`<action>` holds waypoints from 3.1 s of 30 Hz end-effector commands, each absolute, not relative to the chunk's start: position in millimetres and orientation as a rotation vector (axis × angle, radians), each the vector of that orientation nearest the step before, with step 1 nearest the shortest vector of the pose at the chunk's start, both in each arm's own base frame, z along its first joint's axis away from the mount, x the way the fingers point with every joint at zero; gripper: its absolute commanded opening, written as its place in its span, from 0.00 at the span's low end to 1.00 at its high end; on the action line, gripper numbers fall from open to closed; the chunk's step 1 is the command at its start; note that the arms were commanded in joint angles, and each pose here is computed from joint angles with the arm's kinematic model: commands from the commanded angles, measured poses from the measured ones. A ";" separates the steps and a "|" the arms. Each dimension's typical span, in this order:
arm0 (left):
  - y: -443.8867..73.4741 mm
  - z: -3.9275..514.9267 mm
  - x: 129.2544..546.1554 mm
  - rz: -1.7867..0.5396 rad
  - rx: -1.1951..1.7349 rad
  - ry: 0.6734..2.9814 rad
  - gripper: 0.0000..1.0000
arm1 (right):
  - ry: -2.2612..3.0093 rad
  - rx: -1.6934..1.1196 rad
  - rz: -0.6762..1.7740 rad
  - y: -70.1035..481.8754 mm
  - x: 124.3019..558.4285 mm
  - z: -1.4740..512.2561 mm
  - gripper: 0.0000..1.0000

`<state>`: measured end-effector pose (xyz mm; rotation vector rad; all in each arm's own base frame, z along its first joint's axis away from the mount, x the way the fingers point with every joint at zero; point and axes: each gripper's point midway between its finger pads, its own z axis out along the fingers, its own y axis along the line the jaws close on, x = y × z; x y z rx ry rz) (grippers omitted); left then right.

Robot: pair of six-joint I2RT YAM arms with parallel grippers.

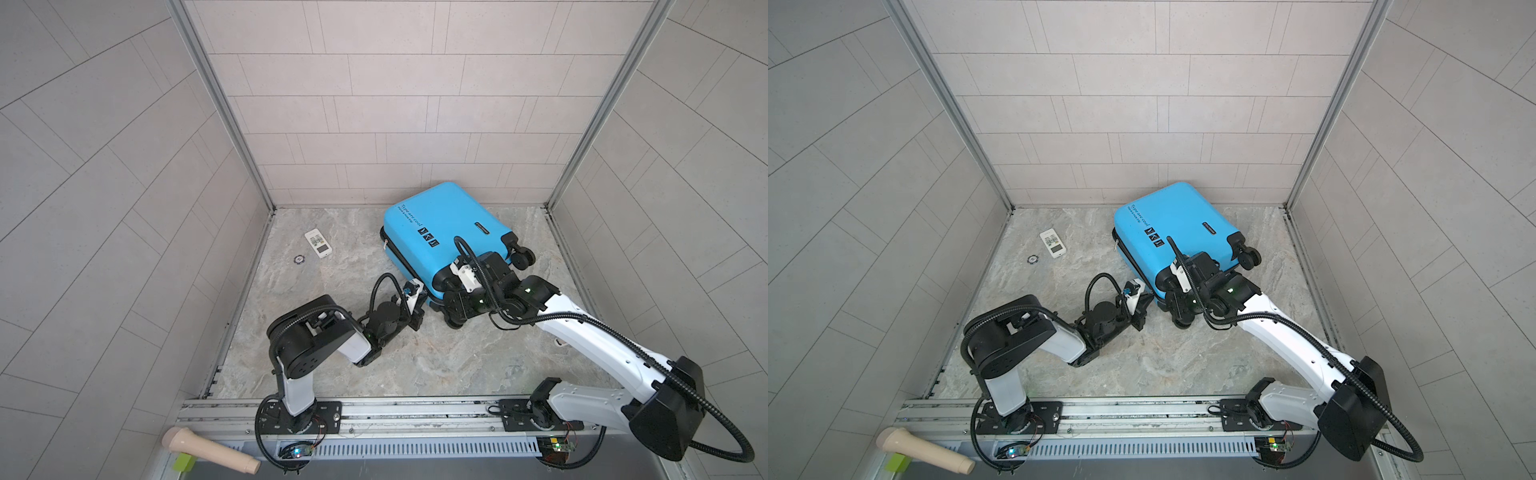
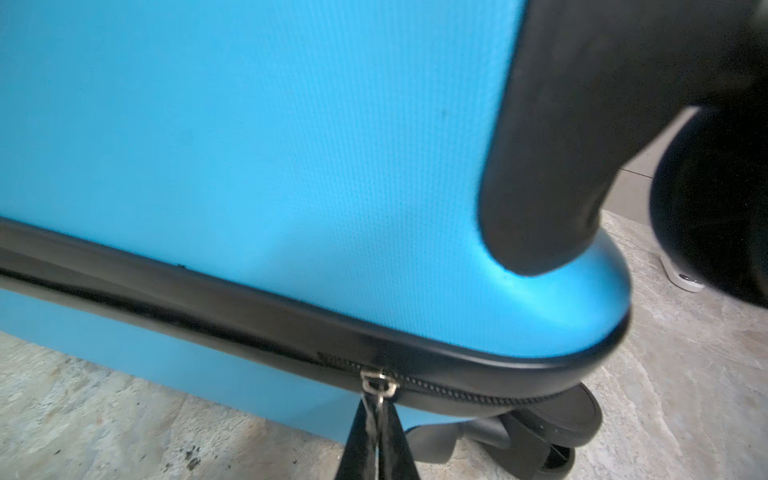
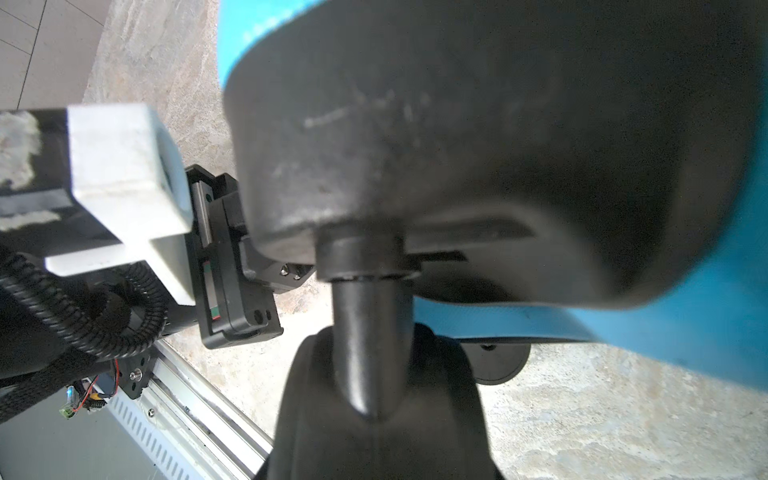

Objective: Pack the luggage

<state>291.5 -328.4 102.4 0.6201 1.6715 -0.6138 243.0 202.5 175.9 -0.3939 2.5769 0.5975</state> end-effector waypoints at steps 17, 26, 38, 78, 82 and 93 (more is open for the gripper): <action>-337.3 134.2 261.2 -0.734 0.746 1.658 0.00 | 2.379 -0.409 0.701 239.7 280.4 249.6 0.00; -361.2 139.0 233.2 -0.872 0.878 1.658 0.00 | 2.359 -0.406 0.708 248.0 289.2 253.4 0.00; -387.3 144.5 209.5 -0.898 0.945 1.605 0.00 | 2.342 -0.420 0.785 271.4 294.3 259.0 0.00; -379.0 127.5 187.5 -0.873 0.958 1.642 0.00 | 2.470 -0.086 0.826 235.8 305.1 224.1 0.00; -387.0 136.0 186.5 -0.872 0.942 1.608 0.00 | 2.442 -0.078 0.882 251.1 306.5 227.7 0.00; -392.6 147.3 186.1 -0.866 0.772 1.530 0.00 | 2.464 -0.094 0.790 252.3 307.3 218.2 0.00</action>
